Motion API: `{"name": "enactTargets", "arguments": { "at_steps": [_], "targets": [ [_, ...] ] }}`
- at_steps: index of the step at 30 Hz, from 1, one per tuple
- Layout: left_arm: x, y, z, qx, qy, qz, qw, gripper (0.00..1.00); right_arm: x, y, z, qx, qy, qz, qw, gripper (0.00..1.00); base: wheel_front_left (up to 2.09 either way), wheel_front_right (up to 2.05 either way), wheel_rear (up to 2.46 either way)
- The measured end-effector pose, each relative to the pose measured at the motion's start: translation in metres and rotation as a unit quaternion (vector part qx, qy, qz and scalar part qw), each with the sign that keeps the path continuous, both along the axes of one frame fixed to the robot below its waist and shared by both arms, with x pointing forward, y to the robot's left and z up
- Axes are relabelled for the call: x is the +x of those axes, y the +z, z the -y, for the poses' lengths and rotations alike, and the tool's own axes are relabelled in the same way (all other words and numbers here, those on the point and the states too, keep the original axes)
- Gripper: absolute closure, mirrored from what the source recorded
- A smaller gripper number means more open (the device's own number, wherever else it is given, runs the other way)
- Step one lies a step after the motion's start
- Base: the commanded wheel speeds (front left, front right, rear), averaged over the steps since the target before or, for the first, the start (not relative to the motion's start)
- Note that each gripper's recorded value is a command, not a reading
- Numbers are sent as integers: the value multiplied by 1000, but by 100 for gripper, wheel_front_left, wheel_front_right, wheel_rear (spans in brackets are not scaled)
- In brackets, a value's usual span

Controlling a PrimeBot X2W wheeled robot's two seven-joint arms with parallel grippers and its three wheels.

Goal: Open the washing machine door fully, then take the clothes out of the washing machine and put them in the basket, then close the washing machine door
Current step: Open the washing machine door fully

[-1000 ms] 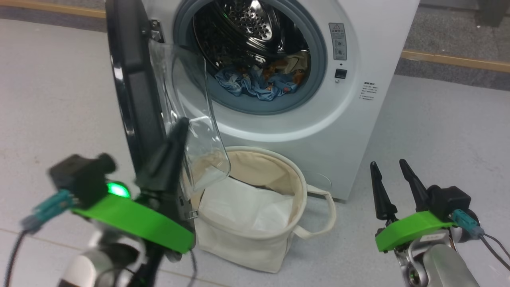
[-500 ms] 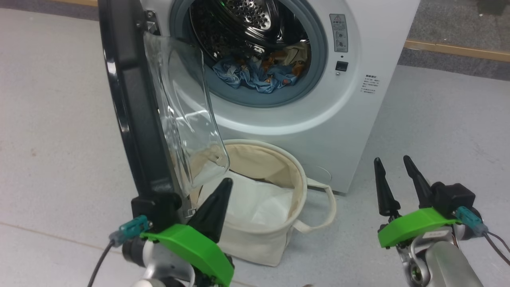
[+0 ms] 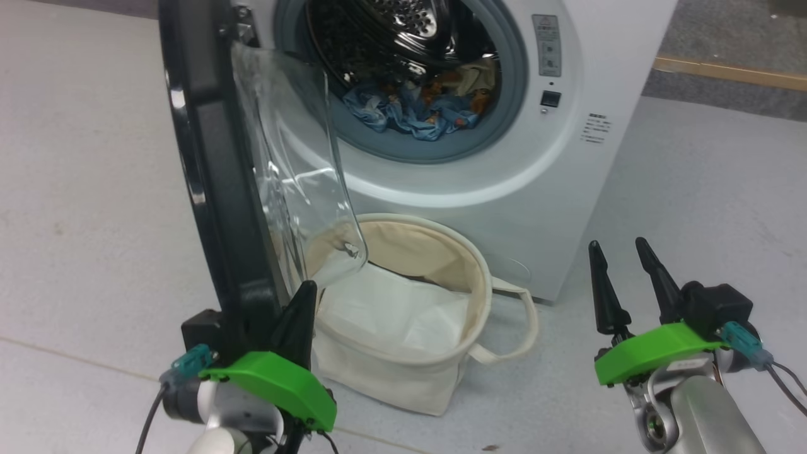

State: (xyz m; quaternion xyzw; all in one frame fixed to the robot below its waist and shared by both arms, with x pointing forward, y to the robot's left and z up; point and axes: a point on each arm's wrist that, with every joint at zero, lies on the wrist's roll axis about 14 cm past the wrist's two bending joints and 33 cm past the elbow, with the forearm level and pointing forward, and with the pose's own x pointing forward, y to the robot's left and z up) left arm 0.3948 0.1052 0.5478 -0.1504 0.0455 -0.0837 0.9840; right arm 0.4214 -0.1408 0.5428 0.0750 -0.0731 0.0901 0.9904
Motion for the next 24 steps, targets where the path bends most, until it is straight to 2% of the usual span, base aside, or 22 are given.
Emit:
{"name": "enactTargets", "arguments": {
  "at_steps": [5, 16, 24],
  "targets": [
    [-3, -3, -13, -1, 26, 1, 1000, 100, 3, 4, -10, 5, 13, 6, 1000, 0, 0, 0, 0],
    [-21, -1, -78, 8, 128, 11, 992, 100, 5, 6, -62, 18, 80, 5, 997, 0, 0, 0, 0],
    [-38, -2, -152, 33, 215, 28, 976, 100, 12, 3, -102, 25, 130, -1, 991, 0, 0, 0, 0]
  ]
}}
